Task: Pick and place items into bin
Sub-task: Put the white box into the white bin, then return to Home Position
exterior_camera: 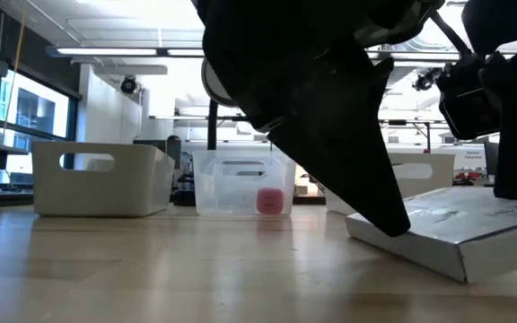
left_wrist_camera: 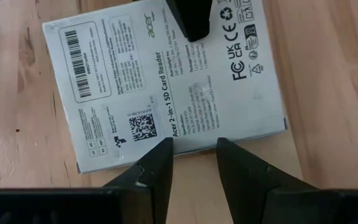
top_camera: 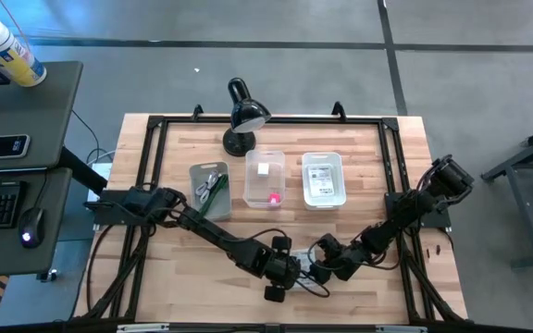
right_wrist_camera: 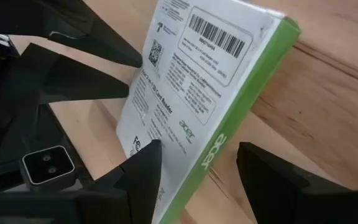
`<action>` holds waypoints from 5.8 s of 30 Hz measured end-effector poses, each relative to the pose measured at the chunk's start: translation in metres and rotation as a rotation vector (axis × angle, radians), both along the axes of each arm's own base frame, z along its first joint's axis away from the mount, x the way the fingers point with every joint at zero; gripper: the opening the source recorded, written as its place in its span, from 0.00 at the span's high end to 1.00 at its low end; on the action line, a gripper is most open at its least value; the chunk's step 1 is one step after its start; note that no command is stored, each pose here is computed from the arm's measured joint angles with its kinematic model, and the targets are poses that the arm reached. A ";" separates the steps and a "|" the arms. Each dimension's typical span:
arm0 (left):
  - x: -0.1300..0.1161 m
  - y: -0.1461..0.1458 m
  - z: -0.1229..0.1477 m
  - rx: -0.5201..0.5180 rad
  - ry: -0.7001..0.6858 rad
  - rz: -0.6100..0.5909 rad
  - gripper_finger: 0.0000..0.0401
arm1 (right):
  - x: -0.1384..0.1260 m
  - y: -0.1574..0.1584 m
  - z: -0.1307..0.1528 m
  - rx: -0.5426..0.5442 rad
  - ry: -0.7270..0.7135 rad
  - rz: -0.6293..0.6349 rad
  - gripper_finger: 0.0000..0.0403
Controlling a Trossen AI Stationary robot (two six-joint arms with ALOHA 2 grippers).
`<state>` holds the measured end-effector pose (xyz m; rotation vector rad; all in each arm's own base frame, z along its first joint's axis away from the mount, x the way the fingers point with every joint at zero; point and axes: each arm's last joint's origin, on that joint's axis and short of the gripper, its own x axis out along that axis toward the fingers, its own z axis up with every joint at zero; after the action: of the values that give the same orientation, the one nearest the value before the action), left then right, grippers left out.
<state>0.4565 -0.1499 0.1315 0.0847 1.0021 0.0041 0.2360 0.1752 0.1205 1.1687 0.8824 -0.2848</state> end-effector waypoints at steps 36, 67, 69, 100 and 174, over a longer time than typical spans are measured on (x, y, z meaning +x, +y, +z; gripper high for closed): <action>-0.008 0.002 0.038 0.116 -0.048 -0.082 0.72 | 0.004 0.001 0.005 -0.048 -0.088 -0.016 0.84; -0.083 -0.023 0.053 0.508 0.350 -0.096 0.72 | -0.007 -0.009 0.040 -0.097 -0.163 -0.009 0.87; -0.082 -0.022 0.053 0.505 0.346 -0.084 0.72 | -0.009 -0.012 0.046 -0.112 -0.180 -0.015 0.87; -0.067 -0.027 0.056 0.452 0.159 0.005 0.72 | -0.057 -0.161 0.121 -0.431 -0.061 -0.344 0.89; -0.043 -0.028 0.157 1.116 0.016 -0.131 0.72 | -0.078 -0.208 0.165 -0.692 -0.358 -0.227 0.54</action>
<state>0.4131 -0.1778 0.2884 1.1681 0.9059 0.4444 0.1581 -0.0325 0.2851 0.6353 0.2856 -0.5007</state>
